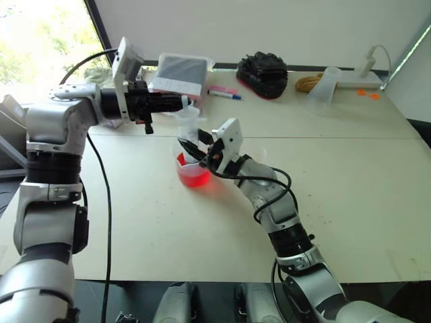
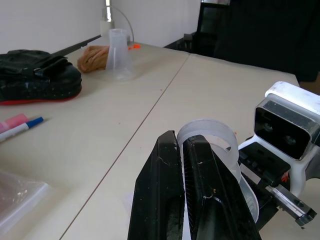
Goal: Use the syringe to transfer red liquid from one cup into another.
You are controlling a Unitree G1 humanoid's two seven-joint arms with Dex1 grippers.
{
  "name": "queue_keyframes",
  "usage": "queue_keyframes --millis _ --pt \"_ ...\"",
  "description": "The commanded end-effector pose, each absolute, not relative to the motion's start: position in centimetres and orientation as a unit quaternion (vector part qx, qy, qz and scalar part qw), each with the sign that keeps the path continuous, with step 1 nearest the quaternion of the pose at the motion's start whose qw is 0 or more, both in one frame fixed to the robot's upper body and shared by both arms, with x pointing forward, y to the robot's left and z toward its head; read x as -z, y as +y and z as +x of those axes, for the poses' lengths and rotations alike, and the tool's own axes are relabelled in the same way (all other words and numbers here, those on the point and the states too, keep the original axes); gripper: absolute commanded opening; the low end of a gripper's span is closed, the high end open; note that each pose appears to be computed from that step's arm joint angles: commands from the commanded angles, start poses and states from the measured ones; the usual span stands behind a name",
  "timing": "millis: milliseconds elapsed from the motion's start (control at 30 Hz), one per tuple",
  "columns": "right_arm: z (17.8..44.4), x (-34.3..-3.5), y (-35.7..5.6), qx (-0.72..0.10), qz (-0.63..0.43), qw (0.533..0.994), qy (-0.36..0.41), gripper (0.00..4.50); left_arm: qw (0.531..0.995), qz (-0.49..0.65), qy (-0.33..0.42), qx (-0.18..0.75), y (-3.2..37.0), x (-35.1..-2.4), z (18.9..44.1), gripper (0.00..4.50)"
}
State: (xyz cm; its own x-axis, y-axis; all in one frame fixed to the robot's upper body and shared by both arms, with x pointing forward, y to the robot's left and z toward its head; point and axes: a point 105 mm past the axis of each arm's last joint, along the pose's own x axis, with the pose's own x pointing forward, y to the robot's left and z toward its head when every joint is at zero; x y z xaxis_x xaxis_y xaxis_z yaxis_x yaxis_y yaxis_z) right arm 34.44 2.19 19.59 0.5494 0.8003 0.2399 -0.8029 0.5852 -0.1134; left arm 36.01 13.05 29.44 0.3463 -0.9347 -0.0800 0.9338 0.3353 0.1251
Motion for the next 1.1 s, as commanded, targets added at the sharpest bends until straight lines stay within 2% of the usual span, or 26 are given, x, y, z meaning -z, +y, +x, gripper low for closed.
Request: queue_keyframes --millis 33,433,1100 --pt "33.1 -20.5 3.6 -0.485 0.007 0.861 -0.152 1.34 0.811 0.086 -0.071 0.575 12.6 -33.3 35.0 0.06" --pt "32.9 -19.6 4.1 -0.489 0.019 0.861 -0.138 1.34 0.802 0.083 -0.095 0.583 12.0 -35.2 34.3 0.06" --pt "33.0 -17.6 4.0 -0.479 0.021 0.868 -0.132 1.34 0.796 0.077 -0.111 0.591 11.8 -36.6 33.4 0.06"
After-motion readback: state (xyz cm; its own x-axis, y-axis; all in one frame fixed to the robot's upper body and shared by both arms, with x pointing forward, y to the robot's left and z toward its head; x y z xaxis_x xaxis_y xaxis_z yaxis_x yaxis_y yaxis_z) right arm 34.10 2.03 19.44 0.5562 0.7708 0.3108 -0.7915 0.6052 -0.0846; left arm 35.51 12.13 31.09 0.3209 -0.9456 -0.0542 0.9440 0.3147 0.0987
